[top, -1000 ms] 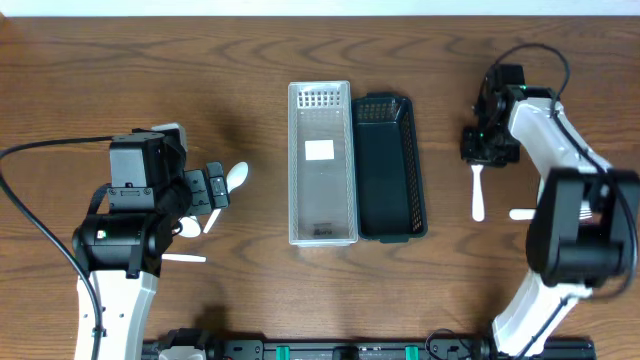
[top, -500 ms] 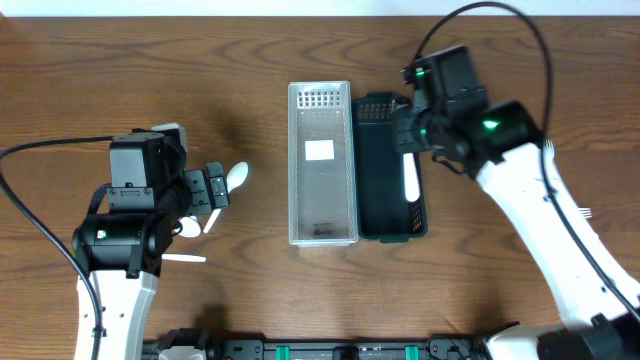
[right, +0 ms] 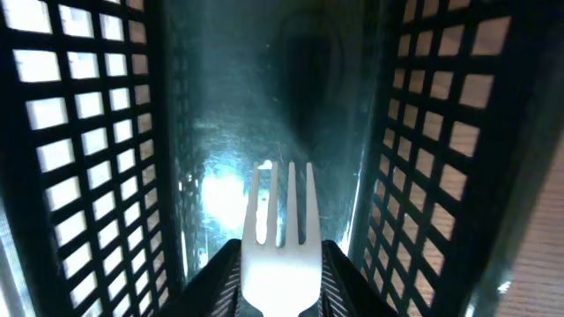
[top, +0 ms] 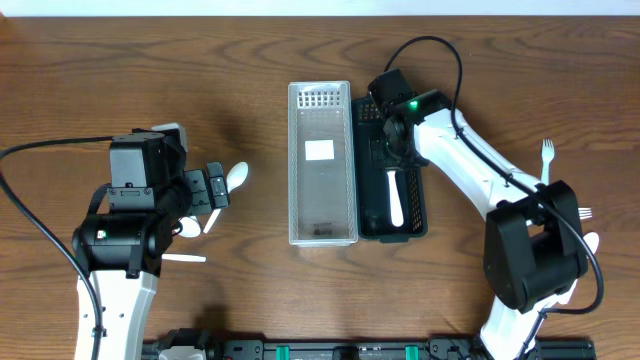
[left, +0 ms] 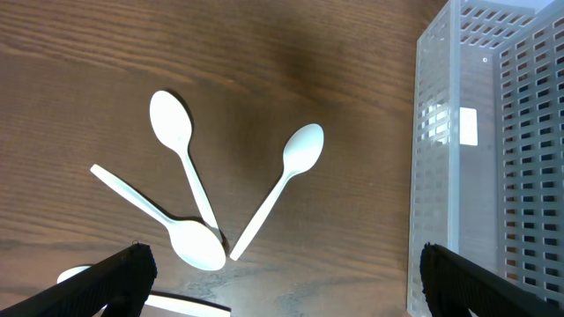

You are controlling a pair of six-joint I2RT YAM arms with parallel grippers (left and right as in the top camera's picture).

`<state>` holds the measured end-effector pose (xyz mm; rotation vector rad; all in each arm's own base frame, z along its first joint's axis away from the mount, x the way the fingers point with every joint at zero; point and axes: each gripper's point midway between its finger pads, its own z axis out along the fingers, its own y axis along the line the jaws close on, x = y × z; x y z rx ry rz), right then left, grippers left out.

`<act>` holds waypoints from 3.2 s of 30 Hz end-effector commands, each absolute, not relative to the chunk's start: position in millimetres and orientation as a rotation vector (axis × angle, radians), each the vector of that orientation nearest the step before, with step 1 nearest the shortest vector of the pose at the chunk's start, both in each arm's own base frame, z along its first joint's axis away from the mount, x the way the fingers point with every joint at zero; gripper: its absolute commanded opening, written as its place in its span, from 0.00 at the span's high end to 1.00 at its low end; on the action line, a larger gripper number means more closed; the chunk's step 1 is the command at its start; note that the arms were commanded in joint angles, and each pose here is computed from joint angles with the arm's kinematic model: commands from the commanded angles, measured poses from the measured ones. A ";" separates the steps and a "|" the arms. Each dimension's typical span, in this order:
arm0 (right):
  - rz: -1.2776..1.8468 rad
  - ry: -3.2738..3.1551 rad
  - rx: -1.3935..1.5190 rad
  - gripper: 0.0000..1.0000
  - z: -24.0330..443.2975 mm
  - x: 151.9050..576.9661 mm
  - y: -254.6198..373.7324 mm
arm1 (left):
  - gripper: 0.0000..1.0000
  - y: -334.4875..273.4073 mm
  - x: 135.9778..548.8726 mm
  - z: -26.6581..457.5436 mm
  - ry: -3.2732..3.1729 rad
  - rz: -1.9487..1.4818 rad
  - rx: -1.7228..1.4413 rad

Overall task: Pack container
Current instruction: 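Carry the fork with right gripper into the dark green basket, release, then move right gripper to the second white fork and grasp it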

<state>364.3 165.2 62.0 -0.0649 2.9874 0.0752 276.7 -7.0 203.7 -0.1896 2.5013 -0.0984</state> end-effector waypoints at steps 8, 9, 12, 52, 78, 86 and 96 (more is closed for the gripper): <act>0.171 2.653 -0.154 0.18 211.8 401.0 150.3 | 0.02 -5.7 279.1 211.2 2.481 -0.095 -0.187; 0.162 2.626 -0.117 0.17 225.4 403.1 138.2 | 0.02 -5.7 279.1 211.1 2.482 -0.095 -0.187; 0.087 2.569 0.050 0.17 250.8 406.7 85.4 | 0.02 -5.7 278.9 211.0 2.483 -0.095 -0.187; -0.076 3.016 0.708 0.07 -4.8 407.9 -170.9 | 0.02 -5.7 275.2 208.1 2.501 -0.093 -0.189; -0.025 3.076 0.723 0.58 -35.2 401.9 -164.6 | 0.02 -5.7 274.7 207.7 2.504 -0.093 -0.188; -0.025 3.074 0.723 0.78 -35.2 402.4 -164.5 | 0.02 -5.7 274.7 207.7 2.504 -0.093 -0.188; 0.052 3.026 0.727 0.82 -8.6 412.2 -152.2 | 0.02 -5.7 274.7 207.7 2.504 -0.093 -0.188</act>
